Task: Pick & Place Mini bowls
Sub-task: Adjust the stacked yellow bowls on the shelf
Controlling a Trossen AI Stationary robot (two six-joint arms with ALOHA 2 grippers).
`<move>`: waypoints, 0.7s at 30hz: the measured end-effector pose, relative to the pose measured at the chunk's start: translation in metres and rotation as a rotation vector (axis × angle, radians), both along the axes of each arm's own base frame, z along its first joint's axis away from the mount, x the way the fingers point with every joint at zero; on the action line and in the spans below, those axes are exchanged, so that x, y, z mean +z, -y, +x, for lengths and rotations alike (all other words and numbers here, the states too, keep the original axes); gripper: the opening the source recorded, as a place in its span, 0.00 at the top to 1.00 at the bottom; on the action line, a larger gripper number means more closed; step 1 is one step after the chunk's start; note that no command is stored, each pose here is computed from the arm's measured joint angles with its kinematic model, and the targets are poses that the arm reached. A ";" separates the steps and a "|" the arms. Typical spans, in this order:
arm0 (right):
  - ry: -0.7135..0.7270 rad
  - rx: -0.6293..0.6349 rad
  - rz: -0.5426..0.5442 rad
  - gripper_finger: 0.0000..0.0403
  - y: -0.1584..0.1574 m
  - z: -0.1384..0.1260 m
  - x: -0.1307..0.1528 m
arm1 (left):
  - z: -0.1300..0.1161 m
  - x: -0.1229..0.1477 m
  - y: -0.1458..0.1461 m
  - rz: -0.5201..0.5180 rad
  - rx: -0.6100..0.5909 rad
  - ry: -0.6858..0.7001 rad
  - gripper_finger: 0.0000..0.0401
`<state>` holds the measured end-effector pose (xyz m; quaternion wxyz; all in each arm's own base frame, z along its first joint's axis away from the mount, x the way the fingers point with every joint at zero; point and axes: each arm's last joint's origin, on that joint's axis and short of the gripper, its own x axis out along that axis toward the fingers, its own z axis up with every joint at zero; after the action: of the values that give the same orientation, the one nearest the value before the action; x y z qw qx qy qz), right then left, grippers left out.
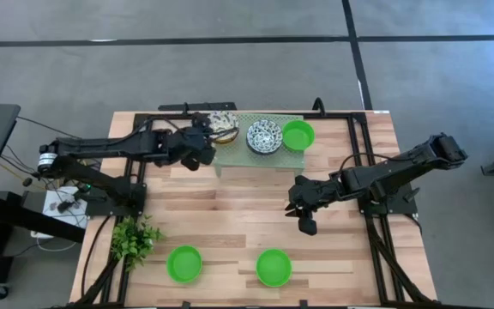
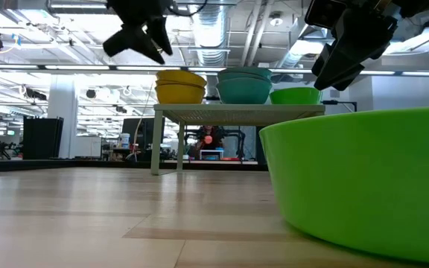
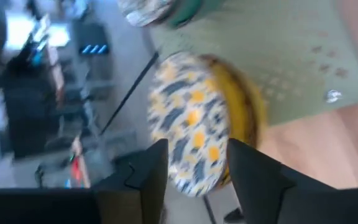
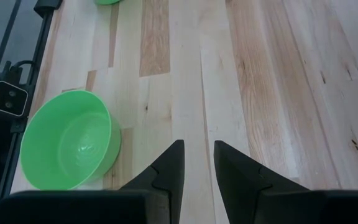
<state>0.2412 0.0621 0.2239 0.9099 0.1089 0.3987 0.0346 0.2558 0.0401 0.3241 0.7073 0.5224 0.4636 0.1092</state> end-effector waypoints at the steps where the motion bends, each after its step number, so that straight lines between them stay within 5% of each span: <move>1: 0.000 0.000 0.000 0.79 0.000 0.000 0.000 | -0.002 0.003 0.002 0.005 0.041 0.038 0.58; 12: -0.001 0.000 0.000 0.79 0.000 0.000 0.000 | -0.046 0.039 0.001 -0.249 0.488 0.660 0.66; 21: 0.002 0.000 0.000 0.79 0.000 0.000 0.000 | -0.059 -0.002 -0.016 -0.258 0.625 0.609 0.98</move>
<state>0.2413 0.0621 0.2241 0.9103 0.1090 0.3979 0.0348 0.1963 0.0562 0.3217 0.8037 0.2091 0.3800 0.4074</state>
